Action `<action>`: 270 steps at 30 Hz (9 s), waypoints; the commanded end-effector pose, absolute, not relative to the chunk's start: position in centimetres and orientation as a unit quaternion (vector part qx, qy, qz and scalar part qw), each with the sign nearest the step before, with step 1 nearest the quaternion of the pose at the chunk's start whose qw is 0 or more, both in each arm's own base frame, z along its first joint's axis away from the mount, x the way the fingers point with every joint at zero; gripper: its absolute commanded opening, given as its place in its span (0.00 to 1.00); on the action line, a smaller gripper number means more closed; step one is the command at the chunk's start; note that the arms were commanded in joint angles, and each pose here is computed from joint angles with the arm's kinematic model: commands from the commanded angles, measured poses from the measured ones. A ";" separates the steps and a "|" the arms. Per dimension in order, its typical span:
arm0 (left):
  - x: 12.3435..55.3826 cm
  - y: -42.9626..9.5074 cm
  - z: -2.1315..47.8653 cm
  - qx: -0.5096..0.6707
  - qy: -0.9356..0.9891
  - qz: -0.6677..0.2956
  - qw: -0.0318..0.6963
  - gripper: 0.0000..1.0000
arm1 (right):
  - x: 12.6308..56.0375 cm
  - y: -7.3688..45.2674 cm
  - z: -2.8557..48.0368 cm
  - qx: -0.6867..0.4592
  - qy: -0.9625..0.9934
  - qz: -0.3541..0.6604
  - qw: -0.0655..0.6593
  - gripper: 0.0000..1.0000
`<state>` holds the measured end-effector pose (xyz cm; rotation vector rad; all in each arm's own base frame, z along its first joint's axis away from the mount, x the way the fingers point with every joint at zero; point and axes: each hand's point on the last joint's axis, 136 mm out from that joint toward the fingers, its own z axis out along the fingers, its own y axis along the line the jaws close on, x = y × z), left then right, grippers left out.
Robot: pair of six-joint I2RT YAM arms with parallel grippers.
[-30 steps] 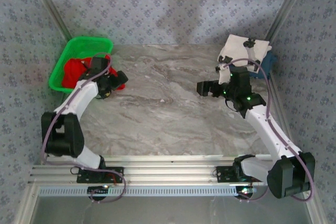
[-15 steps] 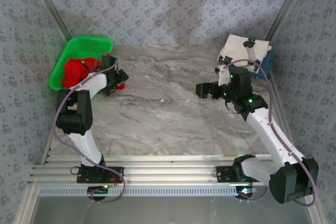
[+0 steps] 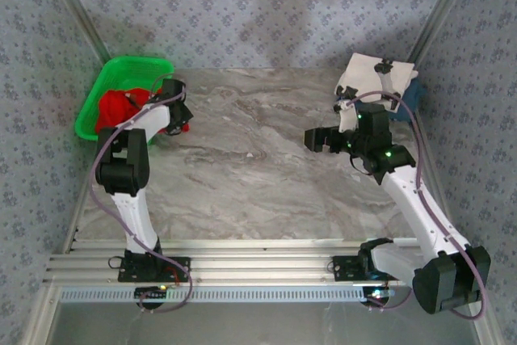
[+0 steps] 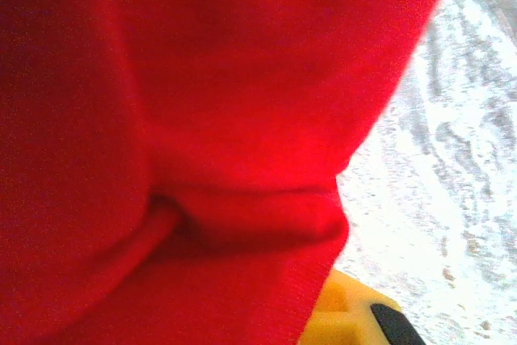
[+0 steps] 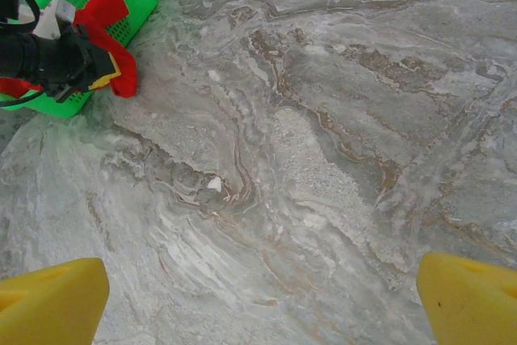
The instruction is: Fold and stack the t-shirts
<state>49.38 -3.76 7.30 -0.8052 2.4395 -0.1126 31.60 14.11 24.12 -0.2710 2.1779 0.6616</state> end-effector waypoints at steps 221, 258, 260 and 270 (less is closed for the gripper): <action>28.8 -16.3 27.2 -0.255 0.824 -0.322 0.389 0.00 | 41.3 20.9 15.2 -0.005 0.906 0.358 0.227 0.00; 35.9 -6.6 59.3 -0.088 0.692 -0.342 0.629 0.00 | 40.0 11.7 44.0 -0.035 0.779 0.379 0.499 0.00; 35.1 -6.7 58.8 -0.087 0.697 -0.341 0.625 0.00 | 38.7 12.4 43.6 -0.050 0.777 0.393 0.488 0.00; 28.5 -5.2 45.7 -0.175 0.754 -0.318 0.548 0.00 | 28.6 13.6 33.0 0.025 0.833 0.447 0.325 0.00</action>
